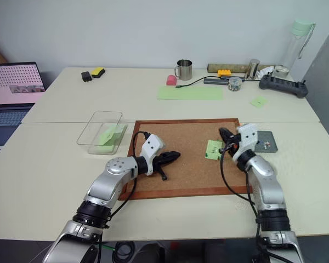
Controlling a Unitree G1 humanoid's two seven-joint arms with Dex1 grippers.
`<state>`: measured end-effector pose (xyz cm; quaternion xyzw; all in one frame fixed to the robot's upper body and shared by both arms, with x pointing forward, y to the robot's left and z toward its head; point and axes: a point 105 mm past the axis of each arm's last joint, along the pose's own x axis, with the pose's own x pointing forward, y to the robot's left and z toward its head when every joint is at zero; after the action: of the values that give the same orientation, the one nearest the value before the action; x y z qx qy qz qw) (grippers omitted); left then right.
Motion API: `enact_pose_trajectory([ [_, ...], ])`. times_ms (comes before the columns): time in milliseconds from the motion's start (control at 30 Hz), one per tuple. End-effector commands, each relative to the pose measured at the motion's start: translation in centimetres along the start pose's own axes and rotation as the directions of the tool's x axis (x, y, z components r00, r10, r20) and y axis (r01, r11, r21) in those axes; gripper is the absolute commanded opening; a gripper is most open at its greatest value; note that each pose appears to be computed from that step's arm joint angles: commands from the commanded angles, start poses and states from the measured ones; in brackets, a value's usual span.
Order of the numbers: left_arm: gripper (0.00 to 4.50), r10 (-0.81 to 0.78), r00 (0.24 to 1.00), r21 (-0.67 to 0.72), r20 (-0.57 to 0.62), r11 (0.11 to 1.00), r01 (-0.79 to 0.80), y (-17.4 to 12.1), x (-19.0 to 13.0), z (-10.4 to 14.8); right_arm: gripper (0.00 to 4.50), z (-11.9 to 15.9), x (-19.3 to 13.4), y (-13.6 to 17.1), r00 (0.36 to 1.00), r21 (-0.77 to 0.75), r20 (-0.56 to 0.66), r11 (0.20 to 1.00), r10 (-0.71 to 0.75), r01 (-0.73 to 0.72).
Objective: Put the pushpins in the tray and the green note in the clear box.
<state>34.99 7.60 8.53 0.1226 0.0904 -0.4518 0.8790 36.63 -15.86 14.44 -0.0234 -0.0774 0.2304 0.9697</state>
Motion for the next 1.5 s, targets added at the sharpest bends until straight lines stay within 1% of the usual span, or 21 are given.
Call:
enact_pose_trajectory([
  [33,0.0,-0.008,1.0,0.003,-0.012,1.0,0.008,-0.1,0.1,-0.2,0.03,1.7,-1.0,-0.8,0.999,-0.008,0.039,1.0,-0.005,0.005],
  [133,0.0,-0.009,1.0,0.004,-0.01,1.0,0.009,-0.1,0.1,-0.2,0.03,2.2,-1.4,-1.8,0.997,0.006,0.053,0.999,-0.052,0.051],
  [200,0.0,-0.009,1.0,0.003,-0.01,1.0,0.009,-0.1,0.0,-0.2,0.03,2.4,-2.0,-3.2,0.991,0.008,0.051,0.992,-0.124,0.124],
  [267,0.0,-0.013,1.0,0.002,-0.01,1.0,0.013,-0.2,0.0,-0.2,0.03,2.0,-2.9,-5.8,0.968,-0.03,0.019,0.968,-0.25,0.25],
  [333,0.0,-0.018,1.0,0.002,-0.011,1.0,0.018,-0.3,-0.1,-0.3,0.03,1.7,-3.9,-8.1,0.932,-0.039,0.004,0.932,-0.361,0.361],
  [400,0.0,-0.024,1.0,0.002,-0.011,1.0,0.024,-0.4,0.0,-0.3,0.03,1.6,-4.4,-9.7,0.905,-0.03,-0.01,0.905,-0.425,0.424],
  [567,0.0,-0.038,0.999,0.005,-0.011,0.999,0.038,-0.6,0.1,-0.1,0.03,0.2,-4.8,-11.4,0.882,0.027,-0.091,0.885,-0.461,0.465],
  [600,0.0,-0.038,0.999,0.006,-0.01,0.999,0.038,-0.6,0.2,-0.1,0.45,-0.1,-4.8,-11.6,0.881,0.04,-0.105,0.884,-0.461,0.467],
  [667,0.0,-0.037,0.999,0.006,-0.009,0.999,0.037,-0.5,0.2,0.0,0.77,-0.7,-4.7,-11.8,0.882,0.075,-0.131,0.882,-0.453,0.465],
  [700,0.0,-0.037,0.999,0.007,-0.009,0.999,0.037,-0.5,0.1,0.0,1.08,-0.8,-4.6,-11.8,0.884,0.088,-0.137,0.884,-0.447,0.46],
  [733,0.0,-0.037,0.999,0.007,-0.009,0.999,0.037,-0.5,0.1,0.0,1.26,-0.9,-4.5,-11.8,0.886,0.095,-0.14,0.884,-0.443,0.457],
  [767,0.0,-0.037,0.999,0.007,-0.009,0.999,0.037,-0.5,0.0,0.0,1.51,-1.0,-4.4,-11.8,0.887,0.097,-0.14,0.885,-0.44,0.455],
  [833,0.0,-0.035,0.999,0.006,-0.01,0.999,0.035,-0.6,-0.1,-0.1,1.87,-1.0,-4.3,-11.9,0.886,0.091,-0.139,0.885,-0.443,0.457],
  [933,0.0,-0.032,0.999,0.005,-0.012,0.999,0.032,-0.6,-0.3,-0.2,2.59,-0.6,-4.2,-12.0,0.886,0.071,-0.117,0.886,-0.448,0.458],
  [967,0.0,-0.031,0.999,0.005,-0.013,1.0,0.031,-0.6,-0.3,-0.3,2.87,-0.2,-4.2,-11.9,0.893,0.069,-0.098,0.893,-0.438,0.446],
  [1067,0.0,-0.027,1.0,0.004,-0.013,1.0,0.027,-0.6,-0.4,-0.3,2.87,0.9,-4.0,-10.7,0.928,0.073,-0.044,0.926,-0.369,0.372],
  [1133,0.0,-0.027,1.0,0.004,-0.014,1.0,0.027,-0.6,-0.5,-0.3,2.87,1.1,-3.8,-8.8,0.965,0.083,-0.036,0.961,-0.261,0.263],
  [1200,0.0,-0.027,1.0,0.004,-0.015,1.0,0.027,-0.6,-0.5,-0.3,2.87,0.7,-3.9,-5.7,0.994,0.075,-0.057,0.992,-0.095,0.099],
  [1300,0.0,-0.023,1.0,0.004,-0.015,1.0,0.024,-0.5,-0.4,-0.3,2.87,-0.2,-4.5,-2.1,0.991,0.049,-0.108,0.996,0.084,-0.079],
  [1400,0.0,-0.025,1.0,0.004,-0.014,1.0,0.025,-0.6,-0.3,-0.3,2.87,-0.5,-4.6,0.2,0.98,0.078,-0.105,0.983,0.171,-0.163],
  [1500,0.0,-0.035,0.999,0.004,-0.016,0.999,0.035,-0.8,-0.2,-0.2,2.87,-1.7,-4.8,3.6,0.944,0.064,-0.141,0.955,0.297,-0.29],
])
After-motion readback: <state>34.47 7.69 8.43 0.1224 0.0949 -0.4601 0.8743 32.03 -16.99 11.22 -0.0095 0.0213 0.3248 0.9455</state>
